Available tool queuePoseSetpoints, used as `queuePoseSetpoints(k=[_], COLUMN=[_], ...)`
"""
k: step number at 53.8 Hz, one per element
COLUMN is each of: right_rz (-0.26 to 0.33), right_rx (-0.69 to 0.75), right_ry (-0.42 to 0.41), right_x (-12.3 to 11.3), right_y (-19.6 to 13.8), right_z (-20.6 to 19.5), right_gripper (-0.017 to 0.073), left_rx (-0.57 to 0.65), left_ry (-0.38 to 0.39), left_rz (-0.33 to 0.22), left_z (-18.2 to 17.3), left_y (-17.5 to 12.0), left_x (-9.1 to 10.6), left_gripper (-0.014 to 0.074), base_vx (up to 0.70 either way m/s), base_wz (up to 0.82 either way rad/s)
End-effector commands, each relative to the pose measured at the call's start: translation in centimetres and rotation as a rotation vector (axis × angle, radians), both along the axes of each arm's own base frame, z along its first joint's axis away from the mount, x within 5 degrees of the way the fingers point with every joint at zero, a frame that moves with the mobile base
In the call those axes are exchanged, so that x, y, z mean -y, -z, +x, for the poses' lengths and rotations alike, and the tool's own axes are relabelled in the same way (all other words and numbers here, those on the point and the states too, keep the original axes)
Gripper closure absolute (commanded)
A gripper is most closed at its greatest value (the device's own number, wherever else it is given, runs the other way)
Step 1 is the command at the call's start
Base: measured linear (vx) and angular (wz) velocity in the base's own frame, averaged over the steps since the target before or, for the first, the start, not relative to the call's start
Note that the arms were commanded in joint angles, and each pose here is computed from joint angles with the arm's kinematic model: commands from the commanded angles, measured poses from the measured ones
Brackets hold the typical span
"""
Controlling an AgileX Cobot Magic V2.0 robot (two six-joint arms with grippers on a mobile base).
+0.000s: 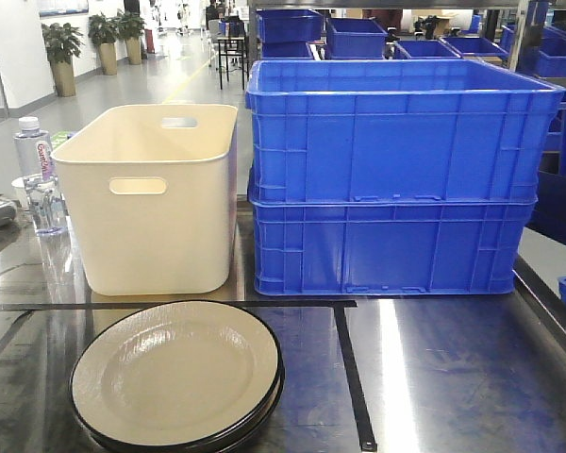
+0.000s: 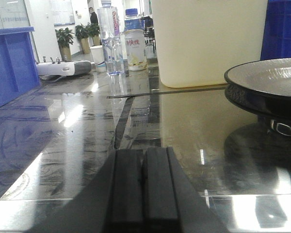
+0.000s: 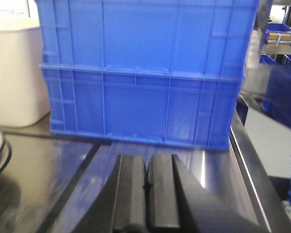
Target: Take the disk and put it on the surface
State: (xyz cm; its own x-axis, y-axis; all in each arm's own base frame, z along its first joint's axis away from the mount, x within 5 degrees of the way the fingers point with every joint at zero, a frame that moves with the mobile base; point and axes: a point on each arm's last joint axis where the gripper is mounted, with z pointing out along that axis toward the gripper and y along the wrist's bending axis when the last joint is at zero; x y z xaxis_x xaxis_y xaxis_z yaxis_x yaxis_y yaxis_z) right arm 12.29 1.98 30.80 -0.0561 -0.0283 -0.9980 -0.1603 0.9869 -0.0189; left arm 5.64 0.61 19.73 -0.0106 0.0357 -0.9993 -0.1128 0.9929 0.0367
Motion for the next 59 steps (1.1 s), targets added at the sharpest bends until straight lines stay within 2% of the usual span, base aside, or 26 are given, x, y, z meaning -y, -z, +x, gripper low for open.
queuePoseSetpoints(k=[1,9,15,25,37,59], right_rz=[0.022,0.056,0.077,0.056,0.047,0.047], right_rx=[0.073,0.031,0.055,0.127,0.12,0.12], right_ry=[-0.001,0.001,0.001,0.007,0.037,0.037], right_x=[0.3,0.7,0.9,1.1,1.3,1.3], right_y=[1.5,7.9,10.7,10.3,10.4,10.4], right_z=[-1.8,-4.5,-5.8,-6.8,-6.8,-6.8], right_gripper=[0.0566,0.0566,0.0566,0.0566,0.0566,0.0566], left_rx=[0.069,0.069,0.069,0.069,0.069,0.069], left_ry=[-0.002,-0.002,-0.002,-0.002,-0.002,-0.002], left_rz=[0.0,0.0,0.0,0.0,0.0,0.0], left_z=[0.0,0.0,0.0,0.0,0.0,0.0], left_y=[0.0,0.0,0.0,0.0,0.0,0.0], left_x=[0.0,0.0,0.0,0.0,0.0,0.0], left_gripper=[0.0592,0.0592,0.0592,0.0592,0.0592,0.0592], base_vx=[0.0,0.0,0.0,0.0,0.0,0.0], base_wz=[0.0,0.0,0.0,0.0,0.0,0.0])
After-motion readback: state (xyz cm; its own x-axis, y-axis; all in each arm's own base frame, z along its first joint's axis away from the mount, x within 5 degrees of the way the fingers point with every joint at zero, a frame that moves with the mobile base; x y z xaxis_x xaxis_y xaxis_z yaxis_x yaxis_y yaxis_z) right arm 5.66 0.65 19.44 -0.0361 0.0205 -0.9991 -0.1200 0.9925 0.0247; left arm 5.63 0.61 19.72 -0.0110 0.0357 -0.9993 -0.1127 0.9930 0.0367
